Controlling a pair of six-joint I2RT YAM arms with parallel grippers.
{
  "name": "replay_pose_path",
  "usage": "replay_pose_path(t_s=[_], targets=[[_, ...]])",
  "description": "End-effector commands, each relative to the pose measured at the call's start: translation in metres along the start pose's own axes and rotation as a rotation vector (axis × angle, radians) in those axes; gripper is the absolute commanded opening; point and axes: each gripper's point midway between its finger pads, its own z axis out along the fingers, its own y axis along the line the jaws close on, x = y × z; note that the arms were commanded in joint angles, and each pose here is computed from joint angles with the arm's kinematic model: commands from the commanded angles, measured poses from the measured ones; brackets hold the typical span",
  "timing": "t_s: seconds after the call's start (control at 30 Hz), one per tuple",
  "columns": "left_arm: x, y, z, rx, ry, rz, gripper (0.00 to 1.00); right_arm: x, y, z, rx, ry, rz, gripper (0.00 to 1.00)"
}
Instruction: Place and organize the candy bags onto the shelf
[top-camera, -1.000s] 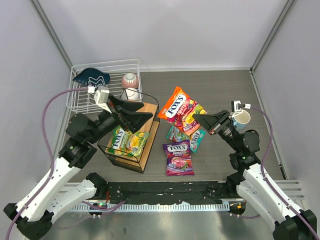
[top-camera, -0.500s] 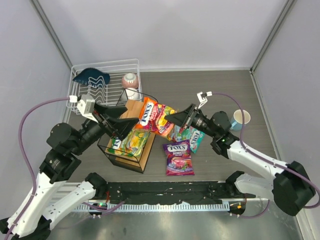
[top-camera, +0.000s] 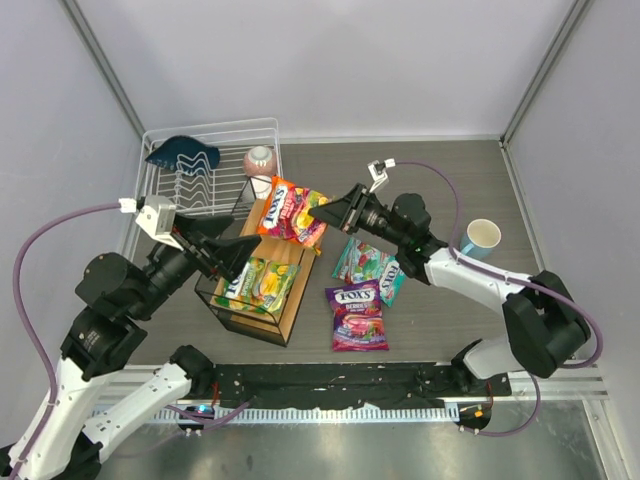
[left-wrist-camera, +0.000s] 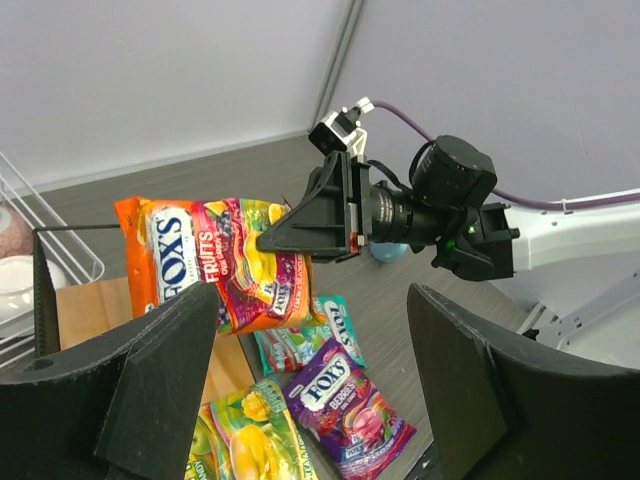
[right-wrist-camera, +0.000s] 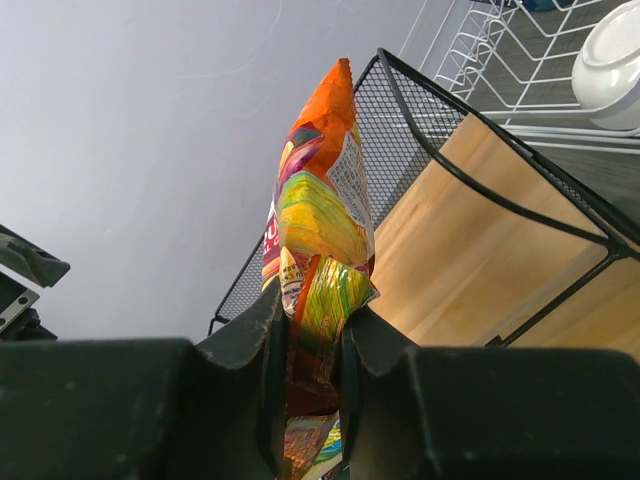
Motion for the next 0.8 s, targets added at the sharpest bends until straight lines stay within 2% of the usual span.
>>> replay_pose_path(t_s=[0.0,0.4,0.77], targets=[[-0.009,0.005,-0.008,-0.031,-0.025,0.029,0.8,-0.025,0.027,0.016,-0.096,-0.056,-0.091,0.19],[-0.014,0.006,-0.015,-0.049,-0.047,0.031,0.8,-0.013,-0.002,0.041,-0.093,-0.018,-0.014,0.19],[-0.016,0.006,-0.015,-0.048,-0.053,0.031,0.79,-0.005,-0.009,0.05,-0.065,-0.032,0.014,0.18]])
